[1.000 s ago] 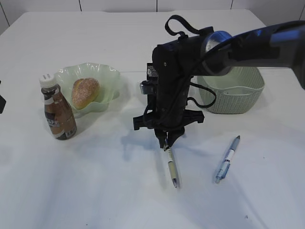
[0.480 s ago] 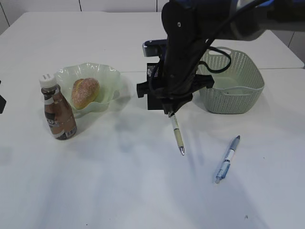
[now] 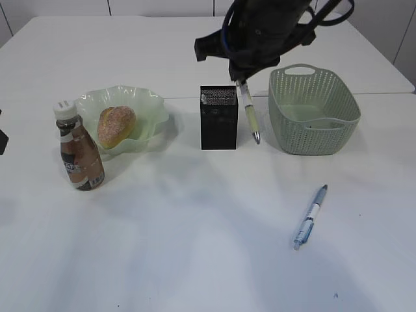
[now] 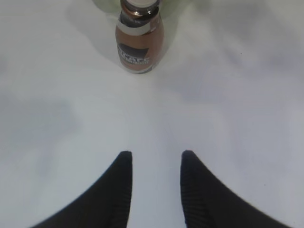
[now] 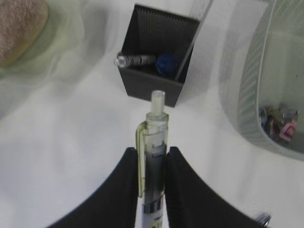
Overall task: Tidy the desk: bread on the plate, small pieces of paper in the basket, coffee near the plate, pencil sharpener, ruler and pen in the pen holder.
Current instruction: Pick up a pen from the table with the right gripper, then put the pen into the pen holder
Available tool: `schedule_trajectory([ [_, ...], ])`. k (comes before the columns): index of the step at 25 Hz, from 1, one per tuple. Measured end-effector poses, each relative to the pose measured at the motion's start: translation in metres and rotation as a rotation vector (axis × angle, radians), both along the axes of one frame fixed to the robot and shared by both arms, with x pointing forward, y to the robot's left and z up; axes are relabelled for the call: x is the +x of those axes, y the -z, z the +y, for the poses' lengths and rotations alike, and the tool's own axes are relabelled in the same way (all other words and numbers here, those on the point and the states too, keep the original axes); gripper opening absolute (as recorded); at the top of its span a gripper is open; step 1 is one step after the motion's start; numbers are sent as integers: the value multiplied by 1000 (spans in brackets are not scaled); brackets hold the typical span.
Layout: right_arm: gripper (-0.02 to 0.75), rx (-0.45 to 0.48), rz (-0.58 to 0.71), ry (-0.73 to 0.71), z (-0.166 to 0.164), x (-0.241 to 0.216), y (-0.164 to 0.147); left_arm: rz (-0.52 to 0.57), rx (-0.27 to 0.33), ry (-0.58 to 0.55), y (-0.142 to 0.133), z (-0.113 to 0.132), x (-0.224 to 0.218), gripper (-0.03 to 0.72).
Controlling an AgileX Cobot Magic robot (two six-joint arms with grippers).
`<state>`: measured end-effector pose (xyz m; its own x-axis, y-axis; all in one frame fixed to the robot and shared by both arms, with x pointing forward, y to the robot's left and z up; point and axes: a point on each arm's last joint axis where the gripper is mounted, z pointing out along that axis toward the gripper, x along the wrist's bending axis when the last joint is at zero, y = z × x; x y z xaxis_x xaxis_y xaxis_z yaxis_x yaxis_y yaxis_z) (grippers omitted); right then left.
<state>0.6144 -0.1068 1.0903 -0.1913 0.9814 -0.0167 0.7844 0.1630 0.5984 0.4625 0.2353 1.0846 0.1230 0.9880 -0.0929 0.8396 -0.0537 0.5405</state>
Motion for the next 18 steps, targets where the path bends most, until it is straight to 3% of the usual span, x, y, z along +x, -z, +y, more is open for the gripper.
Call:
schedule_trajectory([
  [8, 144, 30, -268, -55, -7, -4, -48, 0, 0, 0, 0, 0, 0, 239],
  [18, 118, 28, -478, -27, -9, 6, -63, 2, 1, 0, 0, 0, 0, 239],
])
